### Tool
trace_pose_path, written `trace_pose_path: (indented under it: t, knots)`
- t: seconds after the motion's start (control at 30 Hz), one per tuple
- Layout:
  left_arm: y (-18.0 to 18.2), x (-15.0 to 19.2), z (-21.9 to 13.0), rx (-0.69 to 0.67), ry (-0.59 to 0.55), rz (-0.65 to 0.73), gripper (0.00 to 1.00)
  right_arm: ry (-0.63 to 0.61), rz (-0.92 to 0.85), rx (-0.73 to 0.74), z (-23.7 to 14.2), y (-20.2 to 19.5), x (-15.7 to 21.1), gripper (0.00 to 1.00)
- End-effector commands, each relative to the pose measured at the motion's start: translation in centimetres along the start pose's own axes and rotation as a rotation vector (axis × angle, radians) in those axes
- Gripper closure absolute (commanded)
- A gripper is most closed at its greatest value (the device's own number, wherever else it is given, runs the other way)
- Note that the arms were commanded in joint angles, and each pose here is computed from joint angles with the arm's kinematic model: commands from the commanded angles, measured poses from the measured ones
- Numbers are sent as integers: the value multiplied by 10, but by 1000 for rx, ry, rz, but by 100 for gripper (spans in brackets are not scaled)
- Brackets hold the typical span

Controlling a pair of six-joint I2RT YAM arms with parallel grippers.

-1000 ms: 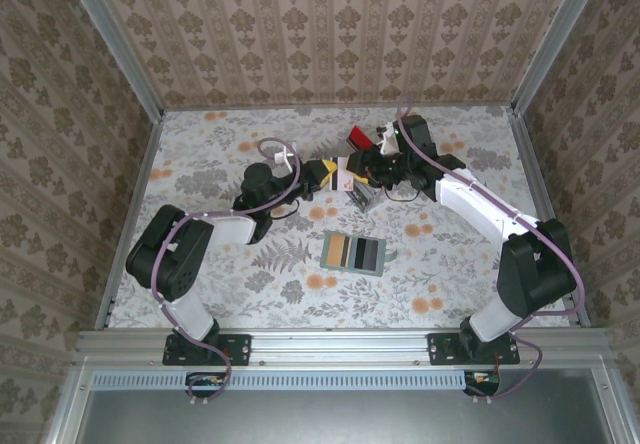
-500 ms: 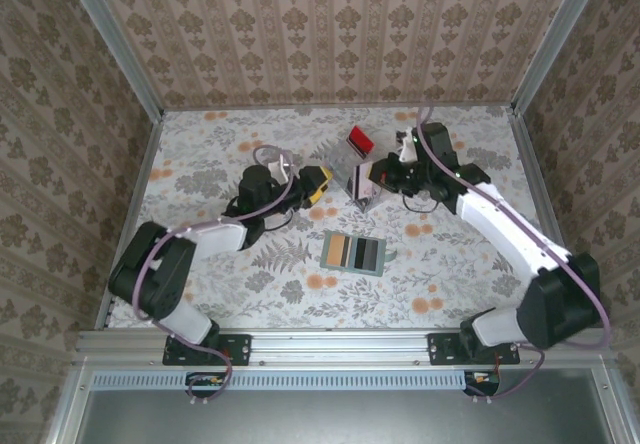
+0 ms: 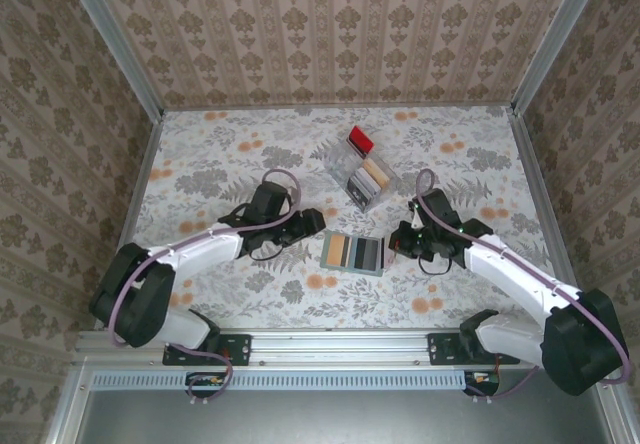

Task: Put the credit cards into the card holder
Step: Flip over the card slot in the card holder.

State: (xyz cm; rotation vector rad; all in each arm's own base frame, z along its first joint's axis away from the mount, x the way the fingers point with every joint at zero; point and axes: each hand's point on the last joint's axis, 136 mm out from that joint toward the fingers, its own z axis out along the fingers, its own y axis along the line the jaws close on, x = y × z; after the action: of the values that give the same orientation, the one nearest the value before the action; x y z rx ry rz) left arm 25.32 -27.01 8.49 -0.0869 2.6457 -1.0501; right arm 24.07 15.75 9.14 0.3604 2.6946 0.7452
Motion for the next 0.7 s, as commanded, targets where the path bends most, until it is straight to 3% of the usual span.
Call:
trace_pose_path:
  t: [0.0, 0.4, 0.67]
  knots:
    - [3, 10, 9, -27, 52, 59, 32, -67, 18, -14, 3, 0, -9, 99]
    - [0, 23, 36, -42, 129, 92, 36, -21, 34, 1, 30, -10, 0, 99]
    - [2, 29, 37, -57, 138, 97, 38, -33, 5, 44, 26, -16, 0, 99]
